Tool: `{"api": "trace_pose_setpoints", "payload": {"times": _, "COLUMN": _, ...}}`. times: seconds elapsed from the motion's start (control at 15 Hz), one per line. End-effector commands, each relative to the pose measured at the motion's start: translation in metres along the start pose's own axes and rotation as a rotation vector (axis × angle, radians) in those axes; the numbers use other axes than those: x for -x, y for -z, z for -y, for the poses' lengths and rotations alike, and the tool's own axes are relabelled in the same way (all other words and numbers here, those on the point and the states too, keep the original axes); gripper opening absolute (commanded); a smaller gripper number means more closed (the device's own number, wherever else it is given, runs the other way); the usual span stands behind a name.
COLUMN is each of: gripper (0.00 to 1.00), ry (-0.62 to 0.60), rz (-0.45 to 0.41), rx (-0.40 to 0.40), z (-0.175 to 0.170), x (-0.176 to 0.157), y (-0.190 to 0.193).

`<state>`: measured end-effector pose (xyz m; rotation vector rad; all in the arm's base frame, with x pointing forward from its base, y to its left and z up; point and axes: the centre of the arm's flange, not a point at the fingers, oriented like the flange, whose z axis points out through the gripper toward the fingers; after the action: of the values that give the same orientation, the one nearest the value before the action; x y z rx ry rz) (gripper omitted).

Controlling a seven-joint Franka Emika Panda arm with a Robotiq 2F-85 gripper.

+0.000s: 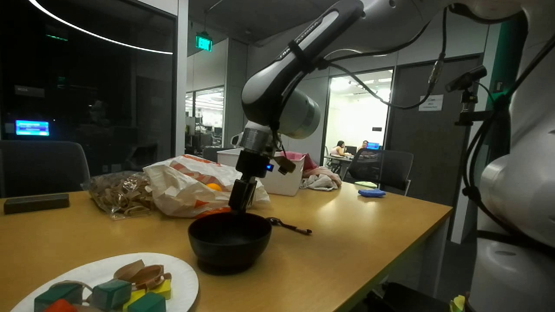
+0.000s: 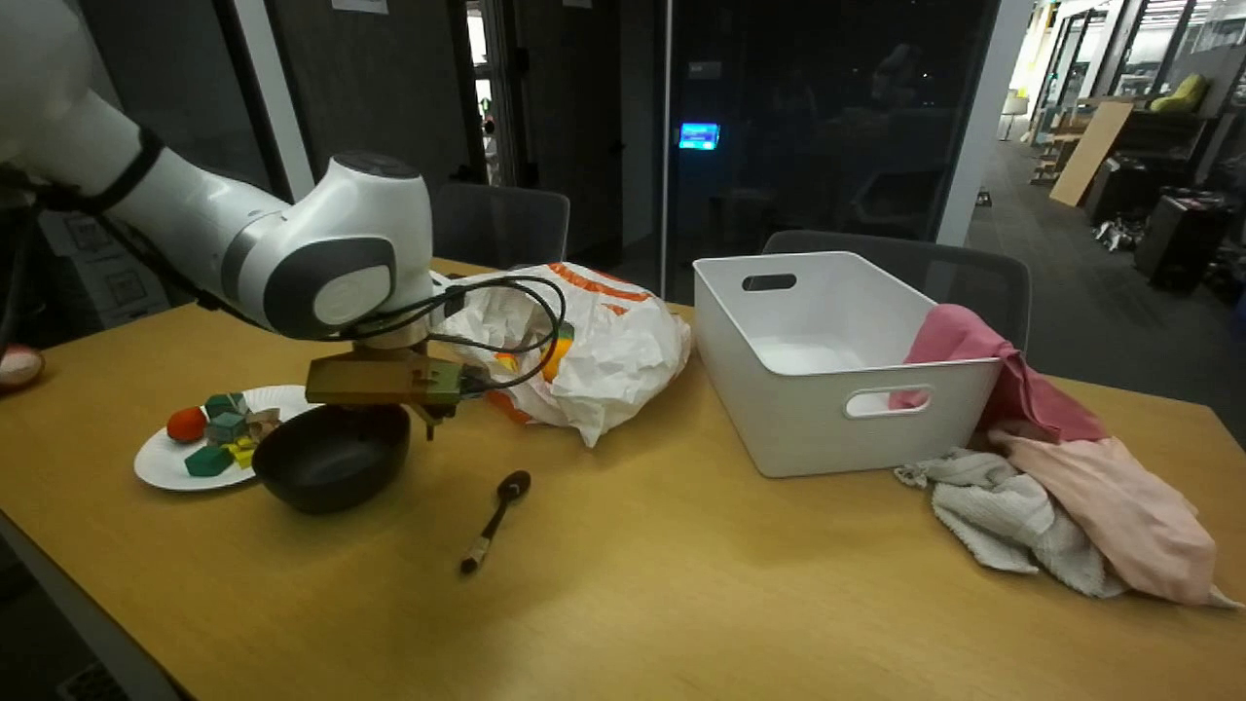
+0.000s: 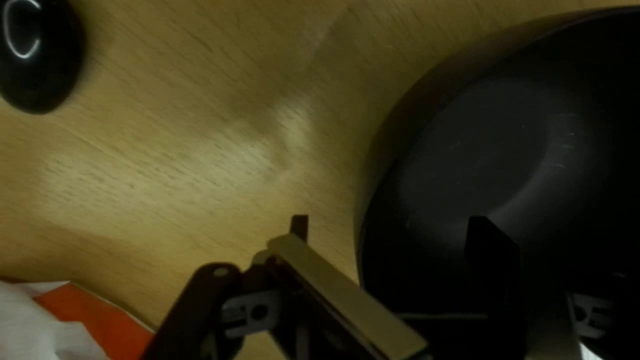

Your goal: Pour the contents of the black bowl onto the white plate

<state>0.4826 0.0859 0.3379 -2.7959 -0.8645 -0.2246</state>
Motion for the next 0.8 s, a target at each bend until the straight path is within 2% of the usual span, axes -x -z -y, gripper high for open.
{"api": "trace_pose_setpoints", "payload": {"times": 0.0, "gripper": 1.0, "ry": -0.013, "rz": 0.029, "rx": 0.079, "z": 0.02, "x": -0.003, "y": 0.018}}
{"api": "trace_pose_setpoints", "payload": {"times": 0.27, "gripper": 1.0, "ry": -0.007, "rz": 0.1, "rx": 0.157, "z": 0.052, "x": -0.004, "y": 0.026}}
{"api": "trace_pose_setpoints", "payload": {"times": 0.73, "gripper": 1.0, "ry": 0.008, "rz": 0.231, "rx": 0.114, "z": 0.131, "x": -0.006, "y": 0.044}}
